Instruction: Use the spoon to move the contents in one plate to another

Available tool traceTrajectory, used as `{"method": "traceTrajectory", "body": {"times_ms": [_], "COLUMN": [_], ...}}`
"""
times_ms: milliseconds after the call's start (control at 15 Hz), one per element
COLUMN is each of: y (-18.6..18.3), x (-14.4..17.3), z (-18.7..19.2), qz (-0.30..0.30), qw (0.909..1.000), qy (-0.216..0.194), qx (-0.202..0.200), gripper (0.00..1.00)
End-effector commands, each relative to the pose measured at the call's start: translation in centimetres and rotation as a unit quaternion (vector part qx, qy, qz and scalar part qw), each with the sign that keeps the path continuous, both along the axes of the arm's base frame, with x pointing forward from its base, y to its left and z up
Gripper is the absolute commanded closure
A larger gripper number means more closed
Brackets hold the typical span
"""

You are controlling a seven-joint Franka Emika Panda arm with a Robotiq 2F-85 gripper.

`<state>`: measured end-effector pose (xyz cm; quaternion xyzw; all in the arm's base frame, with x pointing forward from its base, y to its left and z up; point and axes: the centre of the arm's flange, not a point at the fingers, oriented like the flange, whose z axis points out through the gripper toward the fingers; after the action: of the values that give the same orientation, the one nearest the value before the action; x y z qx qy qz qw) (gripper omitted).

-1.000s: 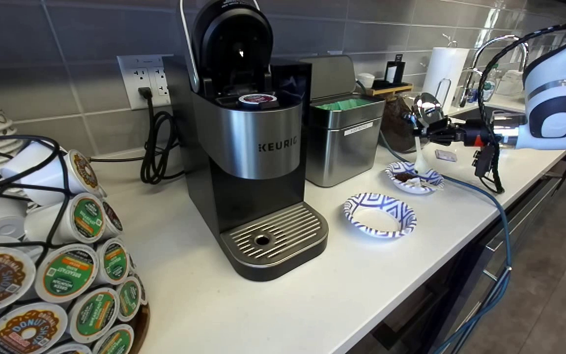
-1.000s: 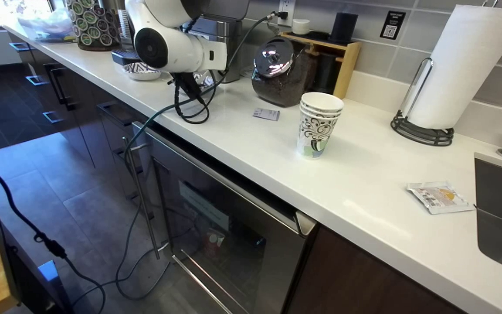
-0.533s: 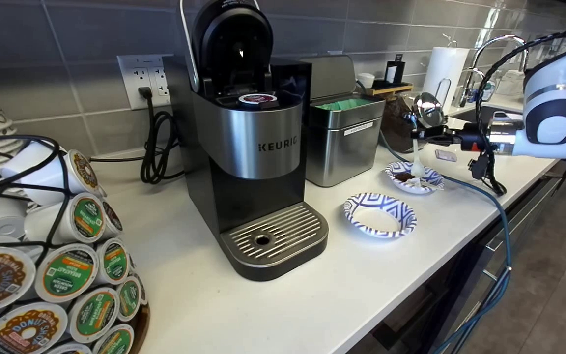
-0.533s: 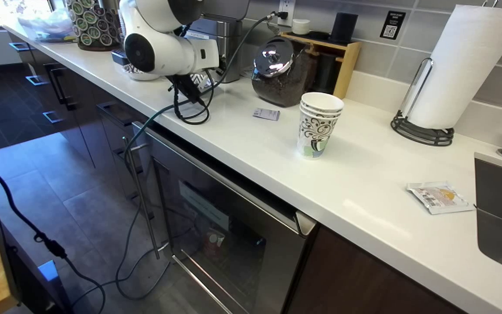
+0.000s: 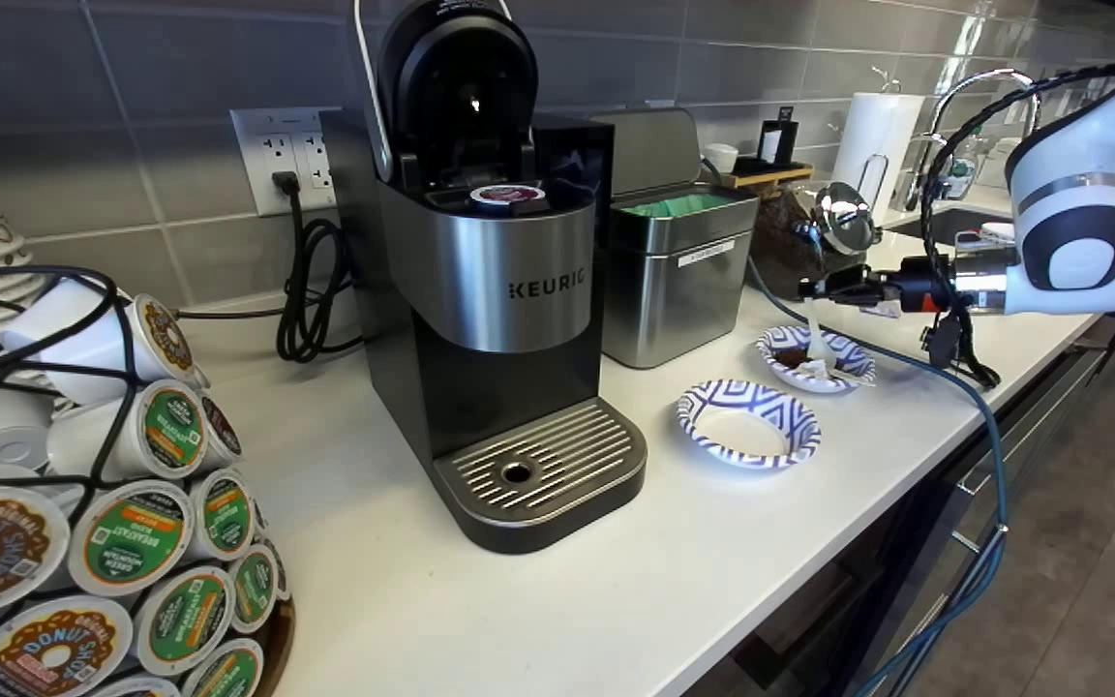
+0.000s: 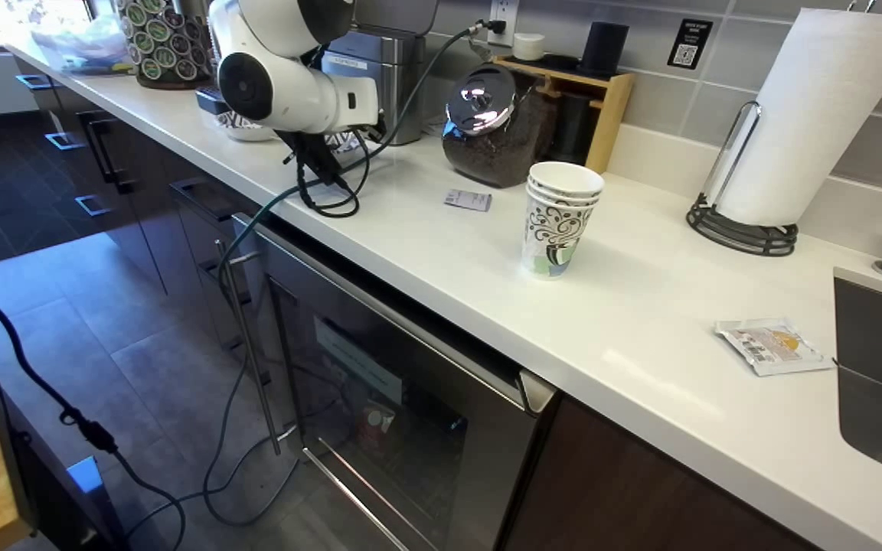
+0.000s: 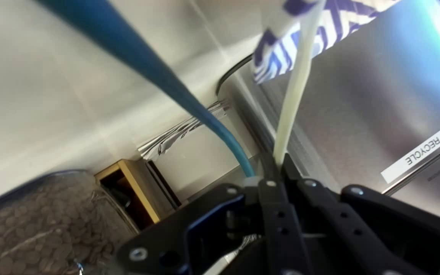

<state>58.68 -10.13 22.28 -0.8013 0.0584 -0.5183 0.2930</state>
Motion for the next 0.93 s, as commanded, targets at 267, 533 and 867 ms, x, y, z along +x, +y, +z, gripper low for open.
{"method": "traceTrajectory", "body": {"times_ms": [267, 533, 867], "y": [-0.3, -0.2, -0.5], "x": [0.6, 0.9, 1.5], "z": [-1.7, -2.0, -1.5], "qz": [0.030, 0.049, 0.084], "qw": [0.9844, 0.9678, 0.9389], "qy": [0.133, 0.191, 0.231], "qx": [0.111, 0.157, 0.241], "gripper": [0.99, 0.99, 0.99]}}
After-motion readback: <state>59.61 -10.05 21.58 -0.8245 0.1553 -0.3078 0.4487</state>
